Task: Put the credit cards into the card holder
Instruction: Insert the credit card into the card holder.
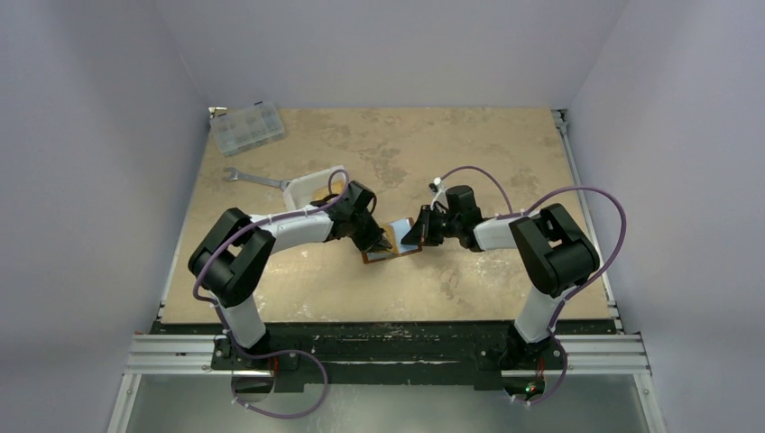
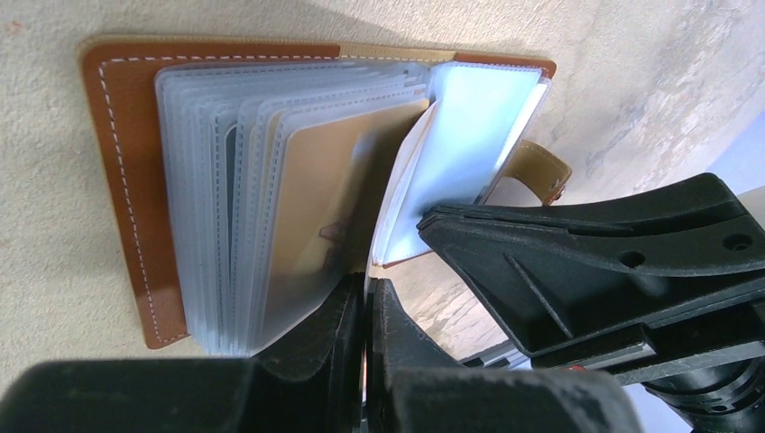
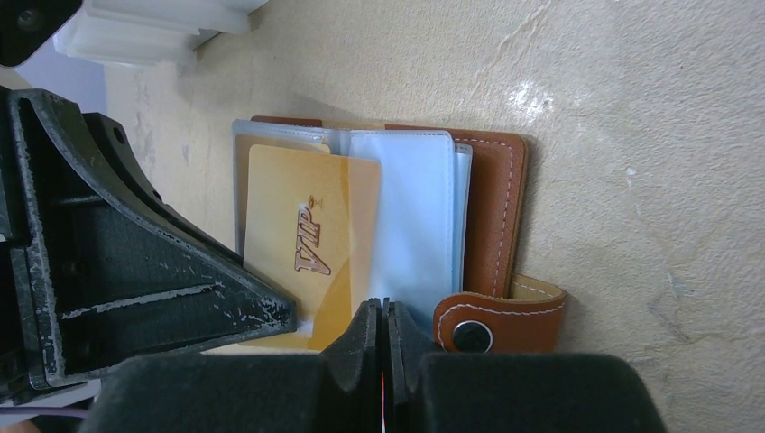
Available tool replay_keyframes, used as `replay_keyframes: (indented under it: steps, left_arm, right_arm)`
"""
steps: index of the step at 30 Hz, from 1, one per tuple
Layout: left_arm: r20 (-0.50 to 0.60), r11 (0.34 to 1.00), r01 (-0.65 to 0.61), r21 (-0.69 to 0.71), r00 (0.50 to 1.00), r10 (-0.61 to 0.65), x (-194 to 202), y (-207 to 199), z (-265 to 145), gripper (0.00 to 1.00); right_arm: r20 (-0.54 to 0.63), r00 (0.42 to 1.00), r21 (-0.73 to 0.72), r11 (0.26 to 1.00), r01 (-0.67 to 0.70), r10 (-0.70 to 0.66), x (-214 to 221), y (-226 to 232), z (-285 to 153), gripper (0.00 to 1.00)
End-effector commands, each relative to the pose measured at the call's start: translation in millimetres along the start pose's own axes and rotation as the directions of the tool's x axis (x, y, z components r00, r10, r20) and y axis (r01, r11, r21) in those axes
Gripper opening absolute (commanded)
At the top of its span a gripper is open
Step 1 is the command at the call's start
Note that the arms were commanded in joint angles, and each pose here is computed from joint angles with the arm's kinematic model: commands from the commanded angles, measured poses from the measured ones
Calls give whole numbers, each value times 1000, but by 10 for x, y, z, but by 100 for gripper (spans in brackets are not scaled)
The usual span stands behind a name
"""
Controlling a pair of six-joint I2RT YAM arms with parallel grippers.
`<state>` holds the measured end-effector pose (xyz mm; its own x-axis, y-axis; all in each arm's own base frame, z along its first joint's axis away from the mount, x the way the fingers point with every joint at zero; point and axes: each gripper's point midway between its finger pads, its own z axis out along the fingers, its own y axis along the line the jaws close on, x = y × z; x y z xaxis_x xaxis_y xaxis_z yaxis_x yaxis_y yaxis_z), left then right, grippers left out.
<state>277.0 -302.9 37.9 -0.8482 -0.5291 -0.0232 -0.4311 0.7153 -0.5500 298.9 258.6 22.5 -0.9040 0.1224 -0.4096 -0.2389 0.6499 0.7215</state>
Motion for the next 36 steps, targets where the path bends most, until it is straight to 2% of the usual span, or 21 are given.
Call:
replay_keyframes:
  steps: [1,10,16,19,22,31,36]
  left_arm:
    - [75,996,1,-91,997,6,-147,296,51,0]
    - [62,998,-9,-62,998,13,-116,295,84,0]
    - [-9,1000,4,-23,1000,-4,43,361,120,0]
    - [-39,999,28,-28,999,-30,130,487,138,9]
    - [-57,999,26,-28,998,-28,170,525,154,14]
    - [-66,996,-57,-65,996,53,153,583,248,16]
    - [-36,990,-99,-103,995,96,93,605,130,31]
  right_arm:
    - [-40,999,61,998,-20,22,158,-186,16,0]
    - [-45,999,62,998,-21,24,168,-199,25,0]
    - [-46,999,58,998,-21,23,165,-191,25,0]
    - [-47,999,54,998,-20,23,169,-185,26,0]
    - [-46,999,52,998,-21,23,167,-179,23,0]
    - [-37,999,51,999,-11,13,143,-153,-3,0]
    - [-28,1000,58,998,4,-2,109,-138,-22,0]
